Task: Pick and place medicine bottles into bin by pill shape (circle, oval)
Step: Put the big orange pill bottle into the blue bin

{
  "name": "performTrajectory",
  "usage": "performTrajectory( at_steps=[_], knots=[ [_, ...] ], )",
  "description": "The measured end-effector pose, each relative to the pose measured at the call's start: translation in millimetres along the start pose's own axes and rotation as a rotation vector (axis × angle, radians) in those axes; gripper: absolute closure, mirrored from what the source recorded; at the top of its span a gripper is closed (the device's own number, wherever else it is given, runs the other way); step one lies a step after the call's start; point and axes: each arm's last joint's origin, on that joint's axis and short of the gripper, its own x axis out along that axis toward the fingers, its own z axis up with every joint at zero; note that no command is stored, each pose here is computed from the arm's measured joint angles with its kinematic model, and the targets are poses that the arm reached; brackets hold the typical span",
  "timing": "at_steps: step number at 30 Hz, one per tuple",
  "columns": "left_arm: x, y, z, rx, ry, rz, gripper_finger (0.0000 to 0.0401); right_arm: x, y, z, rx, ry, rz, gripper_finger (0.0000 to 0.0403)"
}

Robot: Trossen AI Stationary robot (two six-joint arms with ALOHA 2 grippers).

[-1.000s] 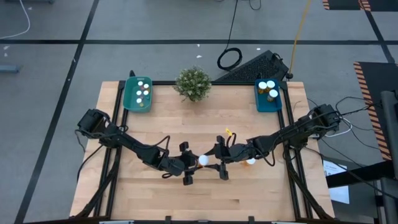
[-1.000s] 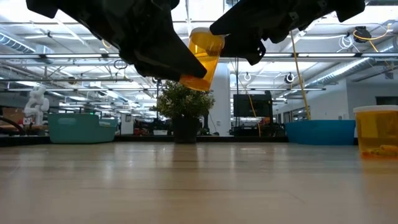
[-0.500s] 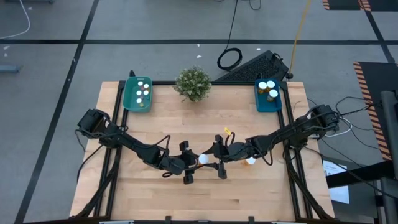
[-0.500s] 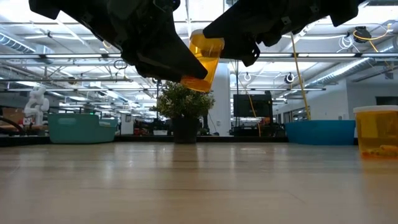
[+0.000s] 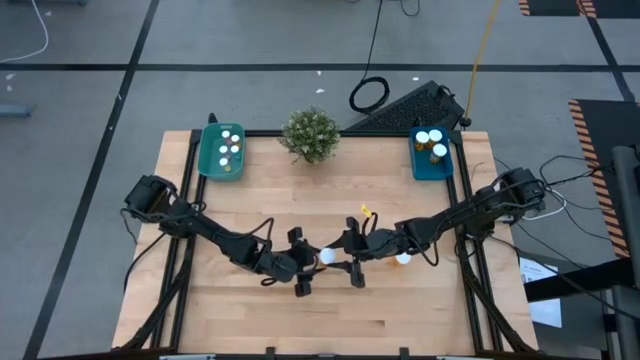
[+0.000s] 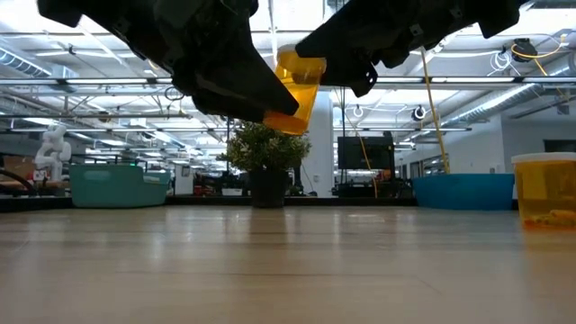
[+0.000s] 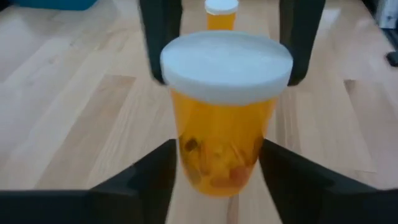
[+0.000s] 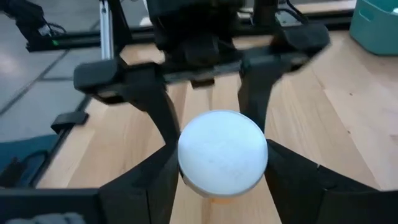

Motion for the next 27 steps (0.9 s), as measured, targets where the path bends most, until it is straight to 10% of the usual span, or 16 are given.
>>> performTrajectory(
  at_steps=[11,27],
  knots=[
    [-4.2,1.5,-15.2,-0.065,0.096,0.118,0.0034,-40.4,-18.3,18.9,0.016,0.072,-0.145,0.0200],
    [-0.1,12.7,-9.3,-0.035,0.032,0.245,0.0078,-105.4,-85.2,2.1,0.272,0.158,-1.070,0.0201]
  ],
)
